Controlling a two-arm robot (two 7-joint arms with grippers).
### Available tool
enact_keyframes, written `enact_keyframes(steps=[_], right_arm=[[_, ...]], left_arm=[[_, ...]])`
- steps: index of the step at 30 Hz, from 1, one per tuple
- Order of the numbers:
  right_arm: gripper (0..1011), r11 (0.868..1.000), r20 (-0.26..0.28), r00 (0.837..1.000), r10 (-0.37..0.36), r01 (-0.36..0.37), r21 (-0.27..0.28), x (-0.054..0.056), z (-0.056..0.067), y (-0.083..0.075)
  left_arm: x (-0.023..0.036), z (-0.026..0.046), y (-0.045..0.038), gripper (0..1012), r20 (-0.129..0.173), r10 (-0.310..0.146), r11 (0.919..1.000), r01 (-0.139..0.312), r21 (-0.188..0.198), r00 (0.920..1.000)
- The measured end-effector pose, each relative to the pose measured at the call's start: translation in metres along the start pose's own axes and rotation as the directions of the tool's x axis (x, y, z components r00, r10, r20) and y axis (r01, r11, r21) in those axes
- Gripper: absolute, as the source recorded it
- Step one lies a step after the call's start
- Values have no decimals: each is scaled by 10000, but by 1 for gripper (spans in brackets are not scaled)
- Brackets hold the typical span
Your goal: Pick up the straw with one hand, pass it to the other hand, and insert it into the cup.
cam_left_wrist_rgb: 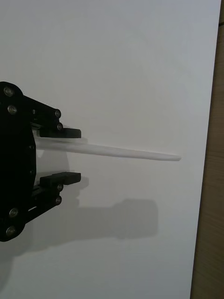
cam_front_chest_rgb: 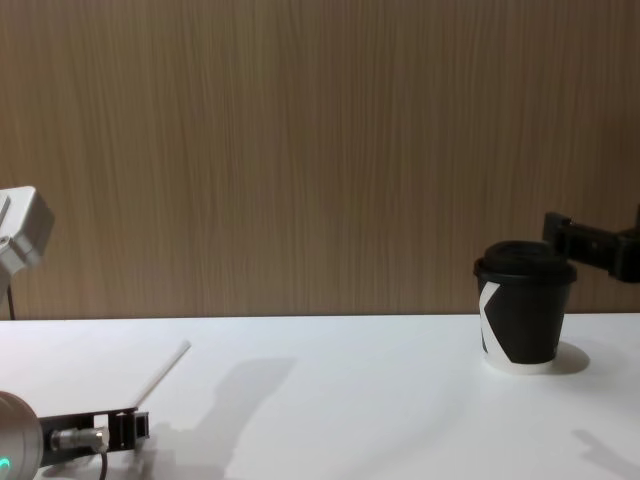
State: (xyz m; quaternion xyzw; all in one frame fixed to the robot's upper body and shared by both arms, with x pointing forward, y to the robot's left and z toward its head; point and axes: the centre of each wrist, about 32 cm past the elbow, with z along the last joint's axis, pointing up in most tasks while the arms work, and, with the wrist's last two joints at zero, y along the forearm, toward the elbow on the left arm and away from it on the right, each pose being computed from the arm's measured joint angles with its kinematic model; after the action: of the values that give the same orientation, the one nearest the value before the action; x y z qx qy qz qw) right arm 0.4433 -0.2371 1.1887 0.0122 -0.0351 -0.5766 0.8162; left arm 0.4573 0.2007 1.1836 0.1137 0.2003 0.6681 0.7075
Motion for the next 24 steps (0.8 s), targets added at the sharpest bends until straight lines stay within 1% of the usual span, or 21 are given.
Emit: enact_keyframes(steps=[24], right_arm=[[1001, 10000, 0, 10000, 0, 0, 0, 0, 0, 0]], left_arm=[[0, 0, 0, 296, 1, 2, 10000, -2, 0, 10000]])
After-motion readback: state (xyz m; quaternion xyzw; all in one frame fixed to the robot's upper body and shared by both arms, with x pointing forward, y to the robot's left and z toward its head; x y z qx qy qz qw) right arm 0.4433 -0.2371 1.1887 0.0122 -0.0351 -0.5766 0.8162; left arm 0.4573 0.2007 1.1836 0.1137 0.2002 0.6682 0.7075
